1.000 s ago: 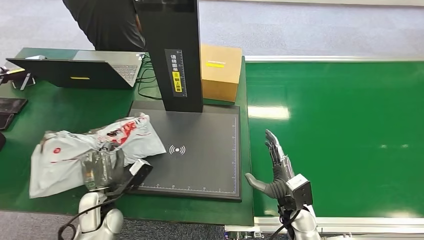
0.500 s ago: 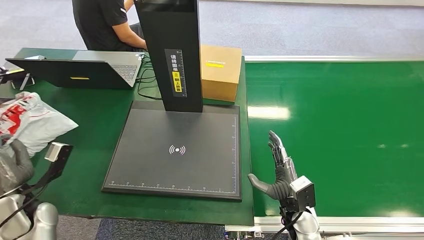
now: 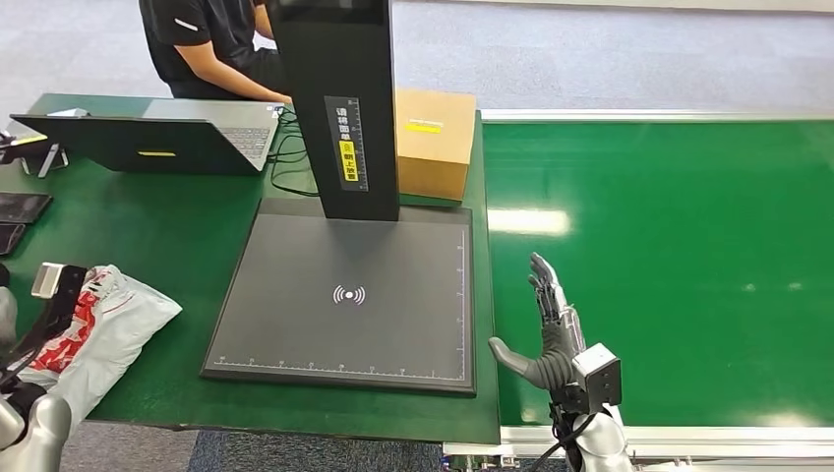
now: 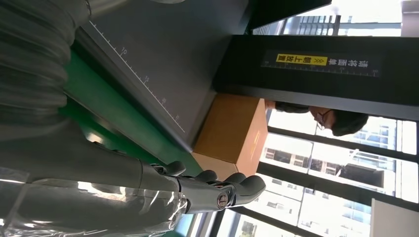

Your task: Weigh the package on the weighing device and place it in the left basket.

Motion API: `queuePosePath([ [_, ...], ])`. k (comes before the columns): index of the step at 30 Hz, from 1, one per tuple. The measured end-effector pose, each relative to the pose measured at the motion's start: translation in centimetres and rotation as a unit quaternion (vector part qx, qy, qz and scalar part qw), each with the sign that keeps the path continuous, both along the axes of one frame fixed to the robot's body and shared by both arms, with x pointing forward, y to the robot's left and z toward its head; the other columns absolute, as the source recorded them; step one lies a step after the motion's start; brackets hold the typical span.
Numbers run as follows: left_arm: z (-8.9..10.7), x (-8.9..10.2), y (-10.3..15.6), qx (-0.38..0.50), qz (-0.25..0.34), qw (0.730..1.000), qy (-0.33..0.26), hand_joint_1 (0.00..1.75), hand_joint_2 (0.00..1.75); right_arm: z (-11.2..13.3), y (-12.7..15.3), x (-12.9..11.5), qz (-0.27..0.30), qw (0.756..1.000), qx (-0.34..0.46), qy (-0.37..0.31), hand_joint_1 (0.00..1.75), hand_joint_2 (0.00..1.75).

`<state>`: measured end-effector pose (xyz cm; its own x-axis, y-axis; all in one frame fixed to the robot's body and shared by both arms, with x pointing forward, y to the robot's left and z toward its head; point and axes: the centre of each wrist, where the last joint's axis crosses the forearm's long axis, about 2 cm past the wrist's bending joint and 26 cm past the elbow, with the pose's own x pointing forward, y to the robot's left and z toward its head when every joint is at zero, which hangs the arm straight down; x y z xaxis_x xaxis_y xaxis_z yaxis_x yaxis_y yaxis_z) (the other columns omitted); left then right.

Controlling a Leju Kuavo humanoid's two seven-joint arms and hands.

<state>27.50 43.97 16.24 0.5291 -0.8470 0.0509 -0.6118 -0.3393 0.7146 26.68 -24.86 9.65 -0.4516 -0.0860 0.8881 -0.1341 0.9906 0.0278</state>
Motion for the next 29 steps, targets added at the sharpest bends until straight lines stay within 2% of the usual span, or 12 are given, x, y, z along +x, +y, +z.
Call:
queuePosePath([
  [4,-0.5,0.3,-0.5,0.002,-0.013,1.0,0.013,0.0,1.75,0.0,0.0,0.0,-0.002,1.0,0.001,0.001,0.0,1.75],
  [7,-0.5,0.8,-1.1,0.013,-0.055,0.998,0.022,0.0,1.75,0.0,0.0,0.0,-0.003,1.0,0.001,0.002,0.0,1.75],
  [10,-0.3,1.5,-1.4,-0.01,-0.159,0.987,0.004,0.0,1.75,0.0,0.0,0.0,-0.004,1.0,0.001,0.003,0.0,1.75],
  [13,-1.5,1.9,-1.8,-0.108,-0.28,0.951,-0.078,0.0,1.75,0.0,0.0,-0.1,-0.005,1.0,0.001,0.004,0.0,1.75],
  [14,-2.0,2.0,-2.4,-0.175,-0.317,0.925,-0.111,0.0,1.75,-0.1,0.0,-0.1,-0.005,1.0,0.001,0.004,0.0,1.75],
  [15,-2.6,2.2,-3.4,-0.261,-0.36,0.885,-0.14,0.0,1.75,0.0,0.0,0.0,-0.004,1.0,0.002,0.004,0.0,1.75],
  [16,-3.0,2.4,-4.7,-0.354,-0.413,0.823,-0.161,0.0,1.75,0.0,0.0,0.0,-0.002,1.0,0.002,0.002,0.0,1.75],
  [17,-3.4,2.4,-6.1,-0.432,-0.473,0.748,-0.172,0.0,1.75,0.0,0.0,0.1,0.001,1.0,0.002,0.001,0.0,1.75],
  [19,-3.6,2.5,-9.1,-0.514,-0.589,0.602,-0.164,0.0,1.75,0.1,0.2,0.4,0.007,1.0,0.003,-0.004,0.0,1.75],
  [20,-3.6,2.5,-10.5,-0.523,-0.625,0.561,-0.147,0.0,1.75,0.1,0.3,0.6,0.01,1.0,0.003,-0.005,0.0,1.75],
  [22,-3.6,2.6,-12.8,-0.527,-0.66,0.523,-0.117,0.0,1.75,0.2,0.5,0.9,0.014,1.0,0.002,-0.007,0.0,1.75],
  [29,-3.7,2.3,-18.2,-0.556,-0.683,0.465,-0.085,0.0,1.75,0.4,0.9,1.6,0.021,1.0,0.001,-0.009,0.0,1.75],
])
